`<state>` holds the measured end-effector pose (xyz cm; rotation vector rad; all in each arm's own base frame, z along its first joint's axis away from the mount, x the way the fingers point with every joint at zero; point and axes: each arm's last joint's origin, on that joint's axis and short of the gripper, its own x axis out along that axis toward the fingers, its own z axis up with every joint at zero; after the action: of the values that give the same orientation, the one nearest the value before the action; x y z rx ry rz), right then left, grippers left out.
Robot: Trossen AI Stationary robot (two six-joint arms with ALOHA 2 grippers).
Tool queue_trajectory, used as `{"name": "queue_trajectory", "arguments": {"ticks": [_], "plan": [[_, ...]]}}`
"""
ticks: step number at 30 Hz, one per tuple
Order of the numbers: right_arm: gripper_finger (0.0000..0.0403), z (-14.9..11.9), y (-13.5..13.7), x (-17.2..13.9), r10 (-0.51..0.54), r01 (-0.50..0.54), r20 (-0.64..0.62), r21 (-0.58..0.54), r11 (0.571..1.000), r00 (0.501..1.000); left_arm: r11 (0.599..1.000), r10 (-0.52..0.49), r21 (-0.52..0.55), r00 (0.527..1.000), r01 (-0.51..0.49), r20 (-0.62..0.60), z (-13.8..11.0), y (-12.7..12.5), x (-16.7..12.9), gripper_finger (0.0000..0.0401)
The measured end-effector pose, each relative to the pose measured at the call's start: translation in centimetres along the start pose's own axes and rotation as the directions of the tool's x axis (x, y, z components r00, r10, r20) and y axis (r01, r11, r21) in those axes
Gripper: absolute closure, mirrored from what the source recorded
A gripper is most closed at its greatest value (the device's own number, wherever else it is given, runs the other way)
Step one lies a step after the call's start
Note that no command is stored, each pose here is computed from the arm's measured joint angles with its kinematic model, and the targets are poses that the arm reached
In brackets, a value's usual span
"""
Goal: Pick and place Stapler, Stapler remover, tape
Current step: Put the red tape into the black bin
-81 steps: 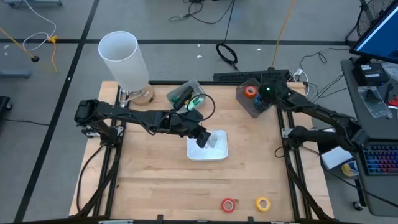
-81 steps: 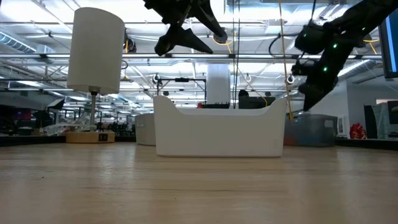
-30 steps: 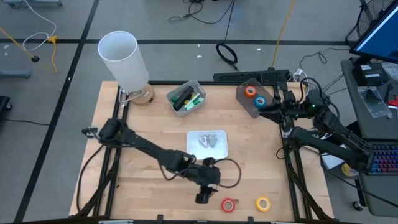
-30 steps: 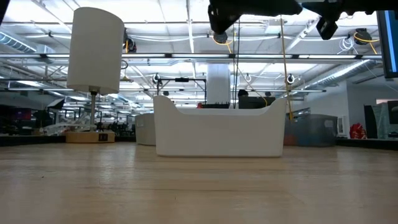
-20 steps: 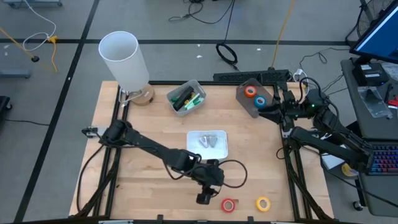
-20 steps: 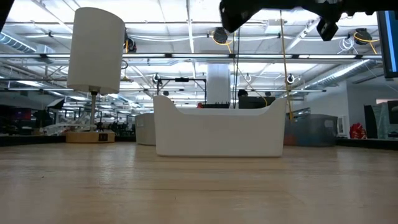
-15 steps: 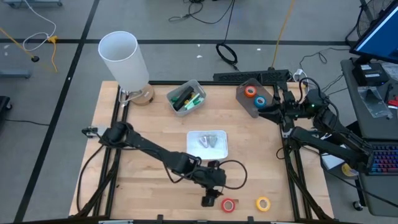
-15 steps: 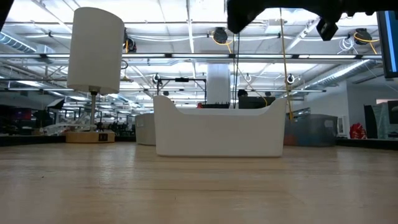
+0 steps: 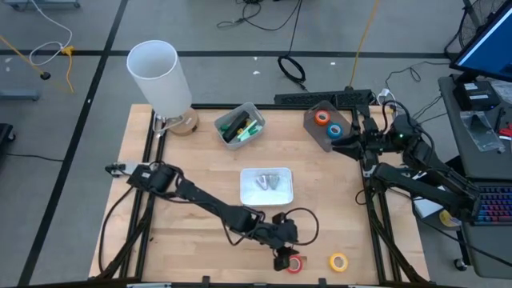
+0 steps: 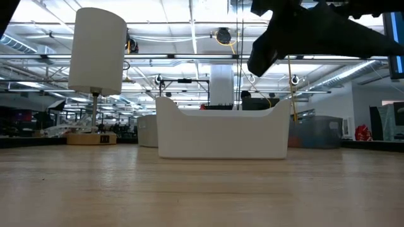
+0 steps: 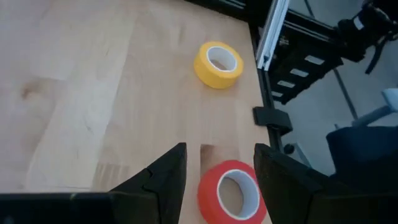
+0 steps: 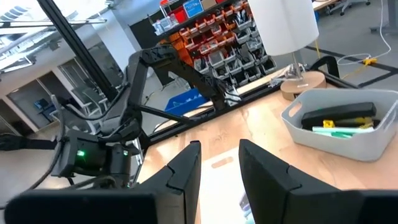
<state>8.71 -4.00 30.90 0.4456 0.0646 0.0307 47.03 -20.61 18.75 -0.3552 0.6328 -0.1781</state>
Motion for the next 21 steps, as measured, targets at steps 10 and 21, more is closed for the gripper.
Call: {"name": "queue_trajectory", "arguments": {"ticks": [10,21], "plan": [[0.0303,-0.1,-0.1,0.0,-0.004,0.004,-0.011,0.005,1.0,1.0,0.997,0.07,0.031,0.997,-0.069,-0.028,-1.7,-1.3,0.1,0.0215],[0.0303,-0.1,-0.1,0.0,-0.006,0.006,-0.01,0.006,1.0,1.0,0.994,0.111,-0.004,0.993,-0.111,-0.044,-2.9,-0.6,1.2,0.0215]]}}
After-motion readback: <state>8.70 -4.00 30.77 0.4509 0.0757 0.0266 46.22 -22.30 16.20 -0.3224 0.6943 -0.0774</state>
